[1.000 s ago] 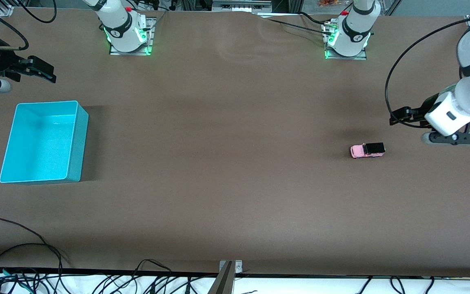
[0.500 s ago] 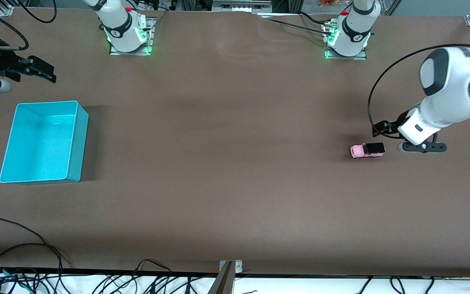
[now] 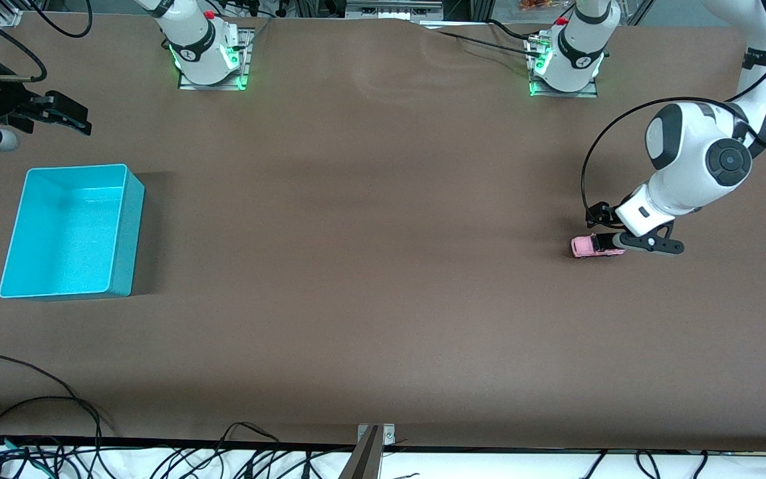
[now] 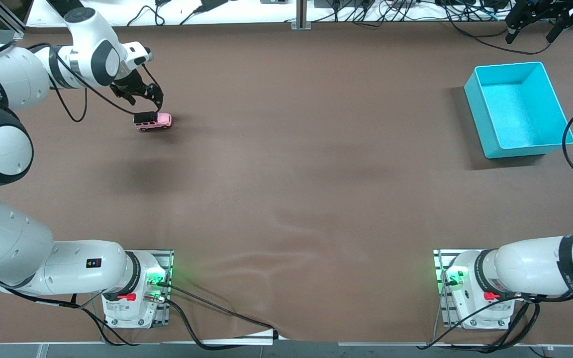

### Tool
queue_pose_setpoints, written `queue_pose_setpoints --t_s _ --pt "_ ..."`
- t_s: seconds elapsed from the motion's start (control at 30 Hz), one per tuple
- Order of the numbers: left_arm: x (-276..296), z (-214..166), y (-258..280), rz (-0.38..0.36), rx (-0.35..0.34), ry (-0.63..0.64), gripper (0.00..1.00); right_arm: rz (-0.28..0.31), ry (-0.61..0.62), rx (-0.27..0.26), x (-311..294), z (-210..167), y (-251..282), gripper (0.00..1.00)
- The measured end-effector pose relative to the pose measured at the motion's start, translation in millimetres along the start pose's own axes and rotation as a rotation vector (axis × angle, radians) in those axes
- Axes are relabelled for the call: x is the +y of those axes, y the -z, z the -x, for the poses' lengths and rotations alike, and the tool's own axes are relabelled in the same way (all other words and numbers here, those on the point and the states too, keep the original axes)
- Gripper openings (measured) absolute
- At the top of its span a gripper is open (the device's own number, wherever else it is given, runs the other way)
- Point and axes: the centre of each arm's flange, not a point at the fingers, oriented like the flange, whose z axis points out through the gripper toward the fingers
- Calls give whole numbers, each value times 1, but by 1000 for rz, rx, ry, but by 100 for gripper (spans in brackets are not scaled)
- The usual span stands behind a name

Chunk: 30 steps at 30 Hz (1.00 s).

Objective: Wind and store pink jeep toy

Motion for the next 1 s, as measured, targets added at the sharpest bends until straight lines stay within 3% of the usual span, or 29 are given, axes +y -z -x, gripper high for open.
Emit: queue_pose_setpoints --t_s 0.2,0.53,0.7,1.0 --pt "-2 3 -22 -37 -29 -328 100 0 0 -3 0 0 0 100" --pt "-2 3 -44 -26 -45 -879 100 1 0 -17 0 2 -2 100" --pt "-2 1 -48 -29 -38 -1063 100 1 0 -20 0 2 -2 100" --pt "-10 -3 -64 -48 1 -1259 100 1 -1 -30 1 3 -3 100"
